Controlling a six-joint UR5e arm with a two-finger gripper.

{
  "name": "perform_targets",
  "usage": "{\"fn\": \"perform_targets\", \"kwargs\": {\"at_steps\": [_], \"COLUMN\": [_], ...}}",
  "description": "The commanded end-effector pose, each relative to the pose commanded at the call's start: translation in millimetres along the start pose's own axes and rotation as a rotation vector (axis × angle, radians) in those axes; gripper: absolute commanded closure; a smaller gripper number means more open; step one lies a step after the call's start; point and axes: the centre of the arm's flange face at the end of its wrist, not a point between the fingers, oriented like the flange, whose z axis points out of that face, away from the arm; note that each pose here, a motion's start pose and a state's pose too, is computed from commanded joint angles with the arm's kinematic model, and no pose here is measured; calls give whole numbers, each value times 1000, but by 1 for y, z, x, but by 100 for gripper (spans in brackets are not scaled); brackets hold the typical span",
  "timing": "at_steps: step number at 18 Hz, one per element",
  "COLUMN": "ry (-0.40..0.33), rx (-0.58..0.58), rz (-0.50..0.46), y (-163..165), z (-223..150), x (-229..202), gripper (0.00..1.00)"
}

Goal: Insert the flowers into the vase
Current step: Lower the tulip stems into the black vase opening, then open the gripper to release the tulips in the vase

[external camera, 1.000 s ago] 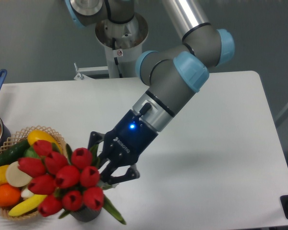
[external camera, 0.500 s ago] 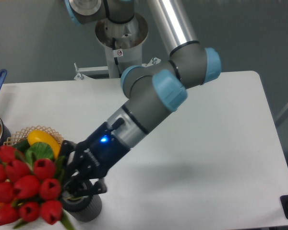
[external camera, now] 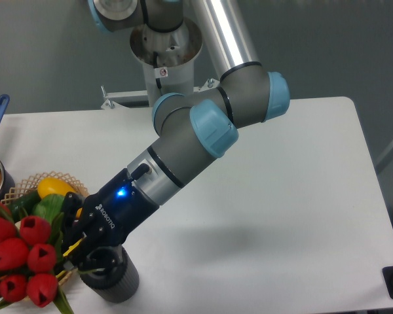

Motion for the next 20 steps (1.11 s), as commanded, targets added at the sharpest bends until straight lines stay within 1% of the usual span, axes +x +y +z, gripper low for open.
{"fn": "perform_targets", "kwargs": {"at_steps": [8,12,17,20], "ry": [14,28,40,35], "rx": [-12,-23,-35,-37], "rz": [-32,-56,-104,-94], "y": [21,38,63,73], "z": [10,18,19,17], "x": [-3,-2,2,-6], "gripper": [96,96,96,95]}}
